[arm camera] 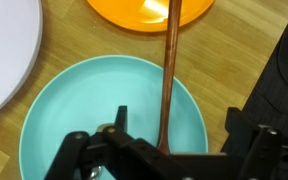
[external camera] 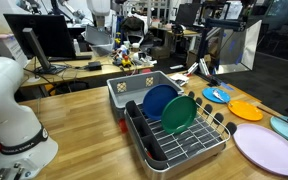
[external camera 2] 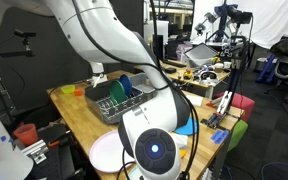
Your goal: Remove the brown spoon from the yellow plate and put it on the light blue plate
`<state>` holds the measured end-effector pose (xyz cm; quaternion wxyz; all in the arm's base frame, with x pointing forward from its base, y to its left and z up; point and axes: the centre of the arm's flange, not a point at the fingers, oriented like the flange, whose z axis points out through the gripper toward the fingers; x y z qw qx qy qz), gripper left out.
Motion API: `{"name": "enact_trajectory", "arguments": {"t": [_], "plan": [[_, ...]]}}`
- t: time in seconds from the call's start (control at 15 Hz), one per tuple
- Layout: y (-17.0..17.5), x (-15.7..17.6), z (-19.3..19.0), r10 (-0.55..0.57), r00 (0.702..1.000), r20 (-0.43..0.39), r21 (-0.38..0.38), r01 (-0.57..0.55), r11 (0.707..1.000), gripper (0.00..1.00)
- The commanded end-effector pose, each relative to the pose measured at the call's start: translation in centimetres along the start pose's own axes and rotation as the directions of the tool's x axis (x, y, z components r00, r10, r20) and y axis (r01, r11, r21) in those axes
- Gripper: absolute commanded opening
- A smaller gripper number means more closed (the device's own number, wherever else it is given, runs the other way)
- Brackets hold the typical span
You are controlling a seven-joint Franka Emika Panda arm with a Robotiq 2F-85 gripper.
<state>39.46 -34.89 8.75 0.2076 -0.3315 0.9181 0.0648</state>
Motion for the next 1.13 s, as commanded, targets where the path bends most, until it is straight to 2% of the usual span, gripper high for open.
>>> {"name": "enact_trajectory", "arguments": {"t": [0.0, 0.27, 0.53, 0.6, 1.07], "plan": [[1.2, -1.6, -1.4, -0.051, 0.998, 0.036, 0.017, 0.051, 0.999, 1.00], [2.5, -3.5, -1.7, -0.146, 0.988, 0.038, -0.019, 0.147, 0.989, 1.00], [4.7, -5.1, -1.2, -0.270, 0.962, 0.038, -0.063, 0.272, 0.960, 1.00], [3.5, -4.8, -0.3, -0.219, 0.975, 0.031, -0.056, 0.220, 0.974, 1.00], [3.6, -4.8, -0.3, -0.221, 0.975, 0.028, -0.059, 0.223, 0.973, 1.00]]}}
